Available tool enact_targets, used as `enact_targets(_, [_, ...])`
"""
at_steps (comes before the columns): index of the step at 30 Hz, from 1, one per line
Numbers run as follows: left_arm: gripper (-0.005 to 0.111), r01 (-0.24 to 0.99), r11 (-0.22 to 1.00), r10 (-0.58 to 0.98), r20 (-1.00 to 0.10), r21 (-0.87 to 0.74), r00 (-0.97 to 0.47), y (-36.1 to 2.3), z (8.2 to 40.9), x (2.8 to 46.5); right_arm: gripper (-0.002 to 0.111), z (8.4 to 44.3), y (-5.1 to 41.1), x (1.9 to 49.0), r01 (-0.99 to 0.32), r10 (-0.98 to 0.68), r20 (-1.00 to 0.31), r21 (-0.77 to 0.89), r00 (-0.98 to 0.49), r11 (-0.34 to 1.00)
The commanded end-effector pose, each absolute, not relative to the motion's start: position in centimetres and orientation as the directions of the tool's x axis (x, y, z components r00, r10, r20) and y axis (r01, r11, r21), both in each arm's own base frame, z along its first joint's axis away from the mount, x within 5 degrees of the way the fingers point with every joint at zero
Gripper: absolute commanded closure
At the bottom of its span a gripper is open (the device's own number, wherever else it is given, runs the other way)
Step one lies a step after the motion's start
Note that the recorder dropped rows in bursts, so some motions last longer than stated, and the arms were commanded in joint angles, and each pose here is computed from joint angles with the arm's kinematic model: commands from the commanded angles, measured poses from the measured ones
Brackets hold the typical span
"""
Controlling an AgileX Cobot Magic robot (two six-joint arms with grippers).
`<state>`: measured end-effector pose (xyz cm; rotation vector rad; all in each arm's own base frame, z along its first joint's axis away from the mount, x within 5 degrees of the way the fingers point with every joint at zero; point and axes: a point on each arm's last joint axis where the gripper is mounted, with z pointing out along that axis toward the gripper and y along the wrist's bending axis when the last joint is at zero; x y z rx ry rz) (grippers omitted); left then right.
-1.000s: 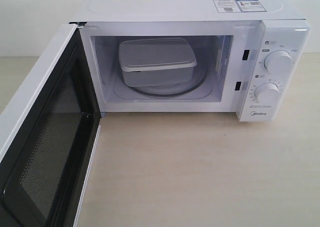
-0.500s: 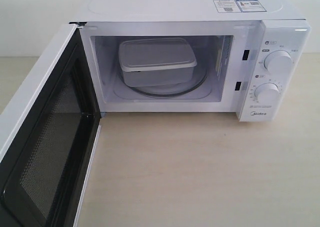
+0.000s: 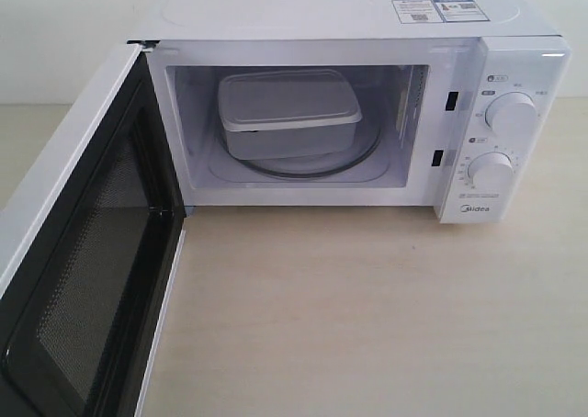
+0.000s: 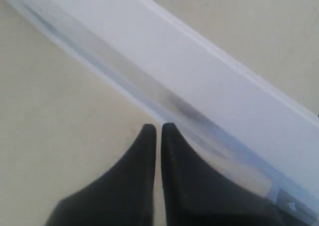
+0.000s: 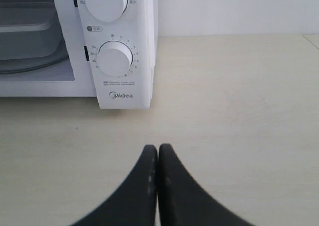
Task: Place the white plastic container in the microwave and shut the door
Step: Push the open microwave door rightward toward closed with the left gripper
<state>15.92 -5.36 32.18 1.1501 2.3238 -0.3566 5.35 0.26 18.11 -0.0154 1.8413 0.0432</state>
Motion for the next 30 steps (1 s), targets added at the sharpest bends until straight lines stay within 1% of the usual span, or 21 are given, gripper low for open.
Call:
enact_targets(1, [0.102,0.829,0.557,0.676,-0.548,-0.058,-0.492,-5.9,31.0,16.4,0.108,18.2,0.3,5.3,-0.03,0.016,-0.966,0.025,-0.26,0.999])
enact_targets(3, [0.102,0.838,0.539,0.658,-0.58,-0.081,-0.48,-6.3,31.1,16.5,0.108,18.2,0.3,5.3,-0.03,0.016,-0.966,0.025,-0.26,0.999])
enact_targets(5, [0.102,0.864,0.495,0.691,-0.563,-0.088,-0.453,-7.1,30.8,16.5,0.108,18.2,0.3,5.3,-0.03,0.016,-0.966,0.025,-0.26,0.999])
enact_targets(7, [0.102,0.879,0.469,0.697,-0.577,-0.082,-0.426,-8.2,30.4,17.0,0.108,18.2,0.3,5.3,-0.03,0.016,-0.966,0.025,-0.26,0.999])
enact_targets(11, [0.102,0.881,0.468,0.654,-0.645,-0.066,-0.395,-10.7,29.9,18.4,0.108,18.2,0.3,5.3,-0.03,0.016,-0.966,0.025,-0.26,0.999])
enact_targets(15, [0.102,0.871,0.492,0.596,-0.726,-0.009,-0.344,-13.5,29.4,20.0,0.108,18.2,0.3,5.3,-0.03,0.016,-0.966,0.025,-0.26,0.999])
enact_targets(18, [0.102,0.847,0.53,0.567,-0.762,0.049,-0.311,-14.5,29.5,21.3,0.108,18.2,0.3,5.3,-0.03,0.016,-0.966,0.025,-0.26,0.999])
enact_targets(21, [0.102,0.787,0.613,0.479,-0.824,0.068,-0.303,-15.1,30.7,23.4,0.108,18.2,0.3,5.3,-0.03,0.016,-0.966,0.025,-0.26,0.999])
enact_targets(25, [0.102,0.741,0.663,0.437,-0.858,0.105,-0.269,-15.3,31.7,25.1,0.108,18.2,0.3,5.3,-0.03,0.016,-0.966,0.025,-0.26,0.999])
enact_targets(30, [0.102,0.746,0.657,0.436,-0.862,0.11,-0.257,-15.8,32.3,25.9,0.108,18.2,0.3,5.3,-0.03,0.016,-0.966,0.025,-0.26,0.999])
